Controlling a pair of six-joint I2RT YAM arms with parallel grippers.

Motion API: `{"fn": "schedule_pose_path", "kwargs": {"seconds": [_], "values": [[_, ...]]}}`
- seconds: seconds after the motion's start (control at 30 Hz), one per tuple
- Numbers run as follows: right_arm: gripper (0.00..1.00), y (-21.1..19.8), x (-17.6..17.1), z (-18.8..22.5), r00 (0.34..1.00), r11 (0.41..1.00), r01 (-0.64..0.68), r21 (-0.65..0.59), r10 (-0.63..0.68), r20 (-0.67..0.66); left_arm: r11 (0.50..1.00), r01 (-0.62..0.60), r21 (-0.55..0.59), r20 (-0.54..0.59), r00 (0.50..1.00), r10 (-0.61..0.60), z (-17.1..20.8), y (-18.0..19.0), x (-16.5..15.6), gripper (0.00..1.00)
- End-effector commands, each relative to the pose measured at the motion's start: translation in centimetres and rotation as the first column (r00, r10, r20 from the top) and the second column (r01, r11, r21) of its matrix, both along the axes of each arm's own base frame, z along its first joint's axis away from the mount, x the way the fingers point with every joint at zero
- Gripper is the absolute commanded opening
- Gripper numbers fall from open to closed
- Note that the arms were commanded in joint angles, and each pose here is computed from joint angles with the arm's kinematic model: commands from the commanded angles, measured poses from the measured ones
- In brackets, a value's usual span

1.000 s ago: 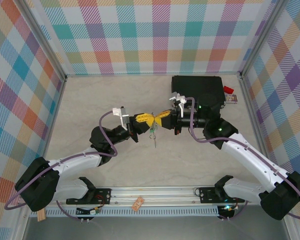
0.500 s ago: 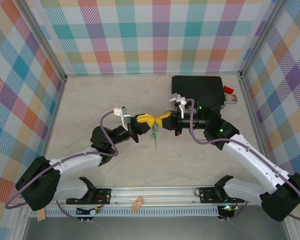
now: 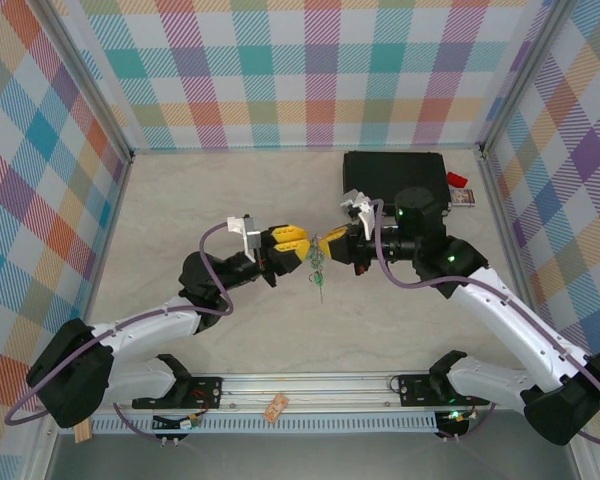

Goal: Put the keys on the keyring

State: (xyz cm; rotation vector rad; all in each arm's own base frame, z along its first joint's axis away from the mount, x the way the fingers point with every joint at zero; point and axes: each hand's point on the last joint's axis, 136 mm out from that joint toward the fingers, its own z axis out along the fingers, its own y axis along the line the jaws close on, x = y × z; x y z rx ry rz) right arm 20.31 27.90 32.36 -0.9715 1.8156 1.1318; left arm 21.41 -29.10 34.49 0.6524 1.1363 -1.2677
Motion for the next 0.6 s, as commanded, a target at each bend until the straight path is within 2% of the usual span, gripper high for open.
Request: {"fn": "schedule_pose_path", "kwargs": {"seconds": [0.0, 0.23, 0.57], "values": [[0.00, -0.5, 0.0, 0.6, 0.999, 0.999, 0.000, -0.053, 0.003, 0.052, 0.999, -0.024, 0.034, 0.025, 0.999, 0.024, 0.5, 0.5, 0.3, 0.29], [0.00, -1.2, 0.2, -0.8, 0.997, 0.976, -0.026, -0.214, 0.040, 0.058, 0.986, -0.027, 0.166, 0.010, 1.000, 0.025, -1.3, 0.3, 0.3, 0.30], [0.00, -2.1, -0.2, -2.8, 0.989, 0.920, -0.102, -0.378, 0.134, 0.060, 0.973, -0.031, 0.230, 0.016, 0.999, 0.028, -3.3, -0.1, 0.6, 0.28]]}}
